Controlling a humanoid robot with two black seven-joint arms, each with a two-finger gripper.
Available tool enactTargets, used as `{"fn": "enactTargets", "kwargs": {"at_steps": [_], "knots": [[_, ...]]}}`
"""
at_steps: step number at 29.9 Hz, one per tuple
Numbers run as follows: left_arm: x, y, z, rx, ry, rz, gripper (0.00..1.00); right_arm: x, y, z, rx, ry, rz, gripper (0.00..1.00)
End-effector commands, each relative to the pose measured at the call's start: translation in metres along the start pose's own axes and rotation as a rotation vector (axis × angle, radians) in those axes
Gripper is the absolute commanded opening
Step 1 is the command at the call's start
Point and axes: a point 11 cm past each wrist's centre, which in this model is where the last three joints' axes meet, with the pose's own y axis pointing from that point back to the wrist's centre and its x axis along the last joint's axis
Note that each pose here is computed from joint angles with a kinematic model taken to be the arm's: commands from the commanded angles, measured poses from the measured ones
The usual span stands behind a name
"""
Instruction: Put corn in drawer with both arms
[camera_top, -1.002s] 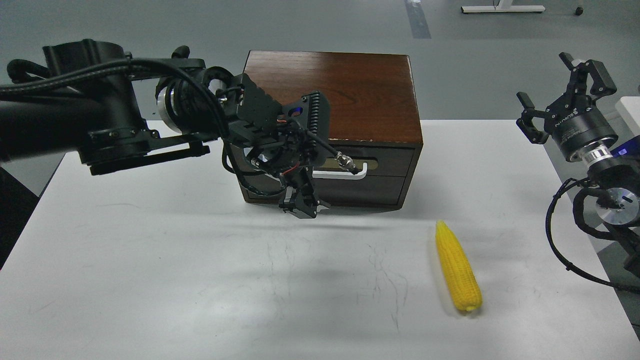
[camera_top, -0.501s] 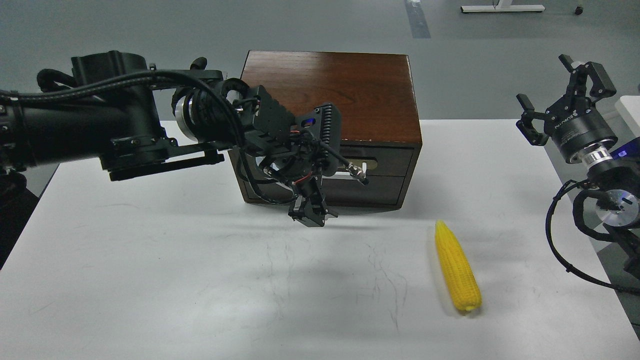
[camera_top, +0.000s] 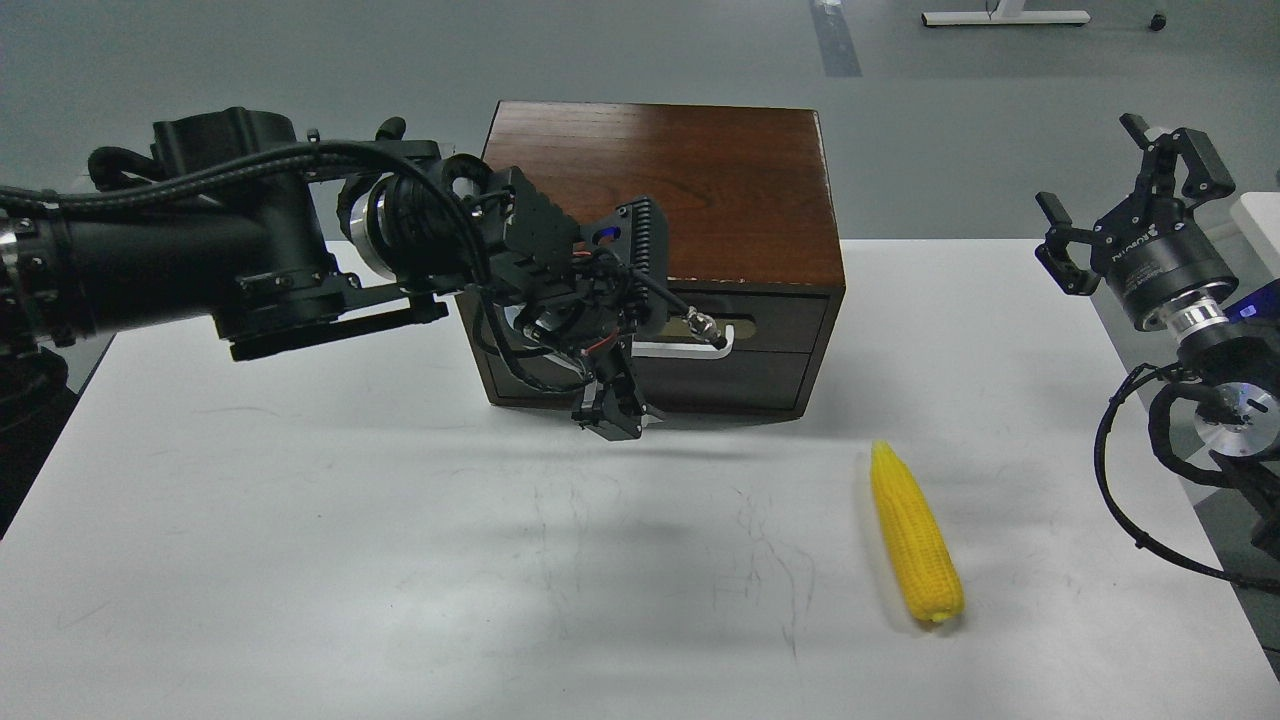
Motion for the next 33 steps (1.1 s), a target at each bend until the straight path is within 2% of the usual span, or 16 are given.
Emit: {"fn": "enactTargets", "kwargs": {"at_steps": [1,33], "knots": [[-0.004,-0.003,0.0,-0.002,0.012,-0.004,0.98,0.0,0.0,0.0,0.0,0.0,0.0,1.0],[-0.011,-0.02,0.004,-0.021,0.046,-0.017,0.98,0.003,0.004,0.005,-0.01,-0.002,0.01,1.0]]}}
